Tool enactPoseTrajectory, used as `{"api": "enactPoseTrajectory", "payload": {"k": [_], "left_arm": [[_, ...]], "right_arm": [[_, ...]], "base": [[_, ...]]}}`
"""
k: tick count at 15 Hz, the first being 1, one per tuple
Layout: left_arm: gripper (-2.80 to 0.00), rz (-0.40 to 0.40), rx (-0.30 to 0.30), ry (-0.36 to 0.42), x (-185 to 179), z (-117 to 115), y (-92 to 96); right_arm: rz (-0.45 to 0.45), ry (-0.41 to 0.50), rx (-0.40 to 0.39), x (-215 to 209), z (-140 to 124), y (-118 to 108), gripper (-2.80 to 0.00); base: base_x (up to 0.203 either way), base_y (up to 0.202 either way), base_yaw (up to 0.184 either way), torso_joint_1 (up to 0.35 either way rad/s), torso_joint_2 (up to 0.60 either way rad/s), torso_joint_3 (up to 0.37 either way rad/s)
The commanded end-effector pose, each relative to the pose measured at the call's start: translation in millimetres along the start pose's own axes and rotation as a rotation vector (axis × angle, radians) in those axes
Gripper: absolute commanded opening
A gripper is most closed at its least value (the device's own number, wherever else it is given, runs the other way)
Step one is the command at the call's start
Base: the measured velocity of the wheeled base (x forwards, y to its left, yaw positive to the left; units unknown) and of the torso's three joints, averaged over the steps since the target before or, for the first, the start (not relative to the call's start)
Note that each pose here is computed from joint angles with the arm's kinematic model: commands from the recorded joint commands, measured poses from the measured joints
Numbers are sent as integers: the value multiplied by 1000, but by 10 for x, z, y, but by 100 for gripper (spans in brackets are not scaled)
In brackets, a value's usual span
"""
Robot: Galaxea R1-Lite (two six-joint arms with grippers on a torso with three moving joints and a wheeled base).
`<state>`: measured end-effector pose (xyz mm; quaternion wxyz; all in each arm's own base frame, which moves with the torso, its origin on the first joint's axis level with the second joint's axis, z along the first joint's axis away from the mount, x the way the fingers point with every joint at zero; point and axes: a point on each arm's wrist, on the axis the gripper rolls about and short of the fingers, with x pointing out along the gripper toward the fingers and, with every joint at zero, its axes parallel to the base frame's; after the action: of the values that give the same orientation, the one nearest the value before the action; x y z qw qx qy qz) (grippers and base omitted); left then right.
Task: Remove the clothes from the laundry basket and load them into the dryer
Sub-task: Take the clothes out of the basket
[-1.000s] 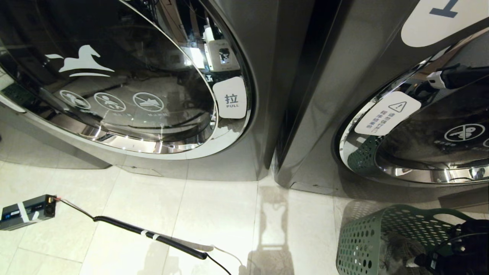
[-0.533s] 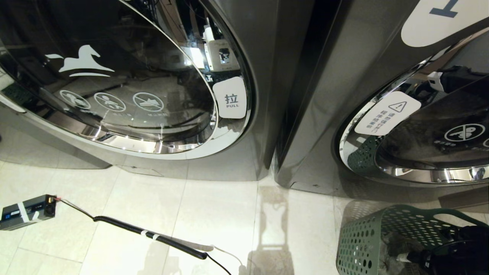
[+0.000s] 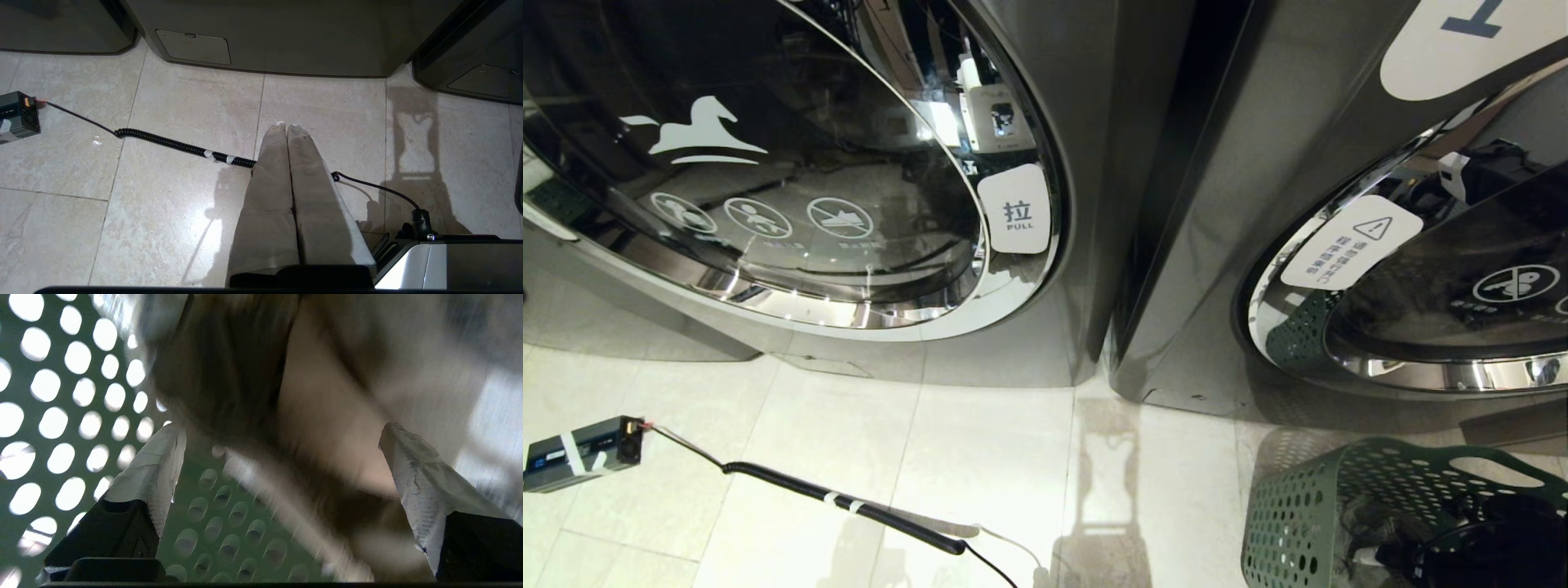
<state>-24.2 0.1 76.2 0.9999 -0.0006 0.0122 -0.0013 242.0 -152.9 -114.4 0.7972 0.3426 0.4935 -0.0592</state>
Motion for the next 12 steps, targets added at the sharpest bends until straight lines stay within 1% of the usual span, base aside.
{"api": "enactPoseTrajectory", "payload": {"k": [1, 4, 8, 10, 12], "left_arm": [[-280, -1, 0, 0, 0, 0, 0], [-280, 1, 0, 0, 0, 0, 0], [-280, 1, 0, 0, 0, 0, 0], [-280, 1, 0, 0, 0, 0, 0], [-280, 1, 0, 0, 0, 0, 0]], "right_arm": [[3, 7, 2, 117, 15, -62, -280], [3, 5, 1, 123, 25, -65, -280], [5, 15, 19, 95, 1, -50, -280], [14, -8, 8, 2, 39, 6, -280], [19, -43, -9, -228, 69, 129, -280]], "base": [[0, 0, 0, 0, 0, 0], [0, 0, 0, 0, 0, 0], [0, 0, 0, 0, 0, 0], [0, 0, 0, 0, 0, 0], [0, 0, 0, 0, 0, 0]]}}
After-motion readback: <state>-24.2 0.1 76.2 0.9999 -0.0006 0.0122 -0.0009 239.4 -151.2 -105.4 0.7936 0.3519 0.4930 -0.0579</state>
